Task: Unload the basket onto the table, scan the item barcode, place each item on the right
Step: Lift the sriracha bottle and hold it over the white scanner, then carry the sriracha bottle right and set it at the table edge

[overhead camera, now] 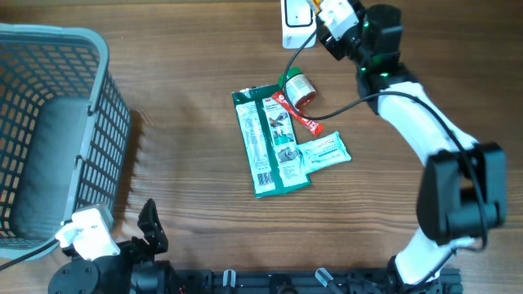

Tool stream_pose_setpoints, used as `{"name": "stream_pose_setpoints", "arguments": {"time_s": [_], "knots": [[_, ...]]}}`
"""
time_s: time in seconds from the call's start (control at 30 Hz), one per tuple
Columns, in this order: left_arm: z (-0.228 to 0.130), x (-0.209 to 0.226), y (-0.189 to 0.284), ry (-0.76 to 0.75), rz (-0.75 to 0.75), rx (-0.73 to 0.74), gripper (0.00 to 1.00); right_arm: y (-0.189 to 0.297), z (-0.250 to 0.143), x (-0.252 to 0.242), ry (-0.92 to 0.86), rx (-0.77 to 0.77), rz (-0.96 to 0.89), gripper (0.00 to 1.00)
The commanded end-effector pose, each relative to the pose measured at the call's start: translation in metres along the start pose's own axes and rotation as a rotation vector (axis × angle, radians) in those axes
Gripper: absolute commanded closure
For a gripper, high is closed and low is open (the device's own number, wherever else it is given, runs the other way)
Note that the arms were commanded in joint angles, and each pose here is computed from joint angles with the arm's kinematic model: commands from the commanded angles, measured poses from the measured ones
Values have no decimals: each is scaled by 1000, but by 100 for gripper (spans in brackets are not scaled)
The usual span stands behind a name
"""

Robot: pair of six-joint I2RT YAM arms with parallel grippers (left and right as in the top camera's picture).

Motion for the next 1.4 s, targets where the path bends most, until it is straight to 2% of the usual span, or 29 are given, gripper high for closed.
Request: {"name": "stream_pose_setpoints", "arguments": {"time_s": [0.0, 0.1, 0.23, 0.37, 0.5, 0.73, 0.87, 1.07, 1.2, 1.3, 1.37], "knots": [[0, -1, 1, 4, -14, -2, 0, -27, -27, 7, 217, 120, -155, 53], [0, -1, 1, 4, -14, -2, 0, -52, -54, 33, 460, 137, -185, 54], [0, -1, 1, 4, -14, -2, 0, -65, -62, 43, 520, 102, -240, 54], [0, -1, 1, 4, -14, -2, 0, -87, -63, 51, 525, 96, -217, 54], [0, -1, 1, 4, -14, -2, 0, -105, -54, 40, 519, 98, -280, 55], [0, -1, 1, 4, -14, -2, 0, -114, -43, 35, 475, 122, -256, 55], [0, -1, 1, 4, -14, -2, 0, -107, -52, 15, 404, 262, -348, 55], [0, -1, 1, 4, -14, -2, 0, -77, -91, -38, 342, 483, -322, 56], [0, -1, 1, 4, -14, -2, 0, -38, -134, -89, 198, 660, -381, 56], [0, -1, 1, 4, -14, -2, 0, -10, -176, -109, 104, 807, -381, 55], [0, -1, 1, 4, -14, -2, 0, 17, -221, -114, -36, 949, -373, 55]]}}
Point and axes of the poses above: each gripper's point midway between its finger pads, its own y axis back along the fingers, its own x axis along the line the jaws close on, z = x × y, the point moved 9 cm from there along y, back along the fingers, and after that the axes turned 12 degrees about y, right-handed, at the moved point
